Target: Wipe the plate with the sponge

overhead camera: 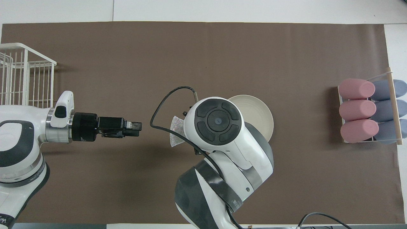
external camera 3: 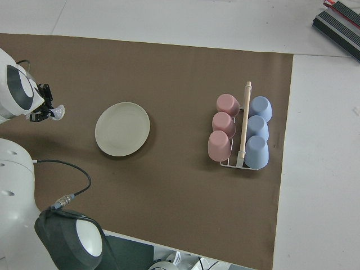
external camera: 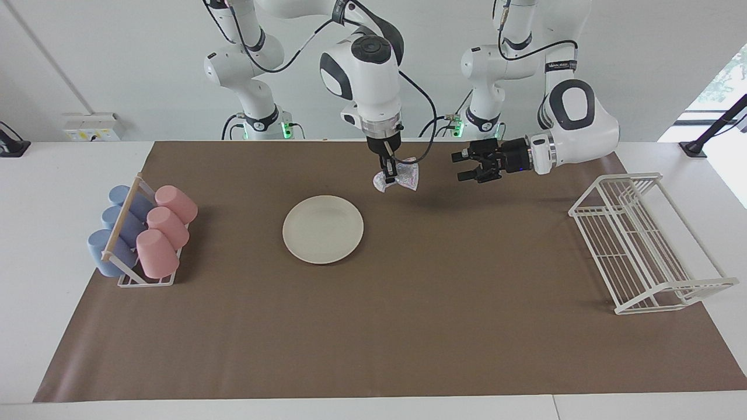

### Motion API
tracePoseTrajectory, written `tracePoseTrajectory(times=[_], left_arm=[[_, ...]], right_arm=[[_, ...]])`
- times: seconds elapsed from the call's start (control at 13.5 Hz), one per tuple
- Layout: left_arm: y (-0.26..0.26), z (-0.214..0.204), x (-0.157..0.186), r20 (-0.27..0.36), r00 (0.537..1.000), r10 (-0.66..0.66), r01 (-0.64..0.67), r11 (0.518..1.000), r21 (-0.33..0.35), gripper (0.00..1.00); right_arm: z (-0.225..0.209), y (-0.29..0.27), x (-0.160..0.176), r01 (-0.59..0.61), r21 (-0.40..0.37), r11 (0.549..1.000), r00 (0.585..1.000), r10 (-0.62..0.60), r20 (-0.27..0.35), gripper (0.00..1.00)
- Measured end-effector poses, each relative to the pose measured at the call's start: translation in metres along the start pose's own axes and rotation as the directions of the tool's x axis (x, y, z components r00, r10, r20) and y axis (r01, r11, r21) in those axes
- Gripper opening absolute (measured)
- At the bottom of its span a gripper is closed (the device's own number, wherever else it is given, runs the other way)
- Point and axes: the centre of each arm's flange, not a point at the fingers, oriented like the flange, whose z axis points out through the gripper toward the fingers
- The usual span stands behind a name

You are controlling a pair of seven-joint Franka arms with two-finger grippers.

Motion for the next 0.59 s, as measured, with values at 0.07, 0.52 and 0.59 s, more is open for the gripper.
tracePoseTrajectory(times=[0.07,0.52,0.59], left_arm=[[0.002,0.012,0.0,0.006,1.0,0.001,-0.001,1.0,-0.021,1.0],[0.01,0.062,-0.003,0.017,1.0,0.009,-0.009,1.0,-0.009,1.0],[0.01,0.063,-0.003,0.019,1.0,0.01,-0.01,1.0,-0.009,0.94]], right_arm=[[-0.004,0.002,-0.006,-0.01,0.001,1.0,1.0,0.01,0.002,0.1],[-0.007,0.006,-0.014,-0.024,0.002,1.0,1.0,0.024,0.006,0.1],[-0.006,0.006,-0.014,-0.025,0.002,1.0,1.0,0.025,0.005,0.1]])
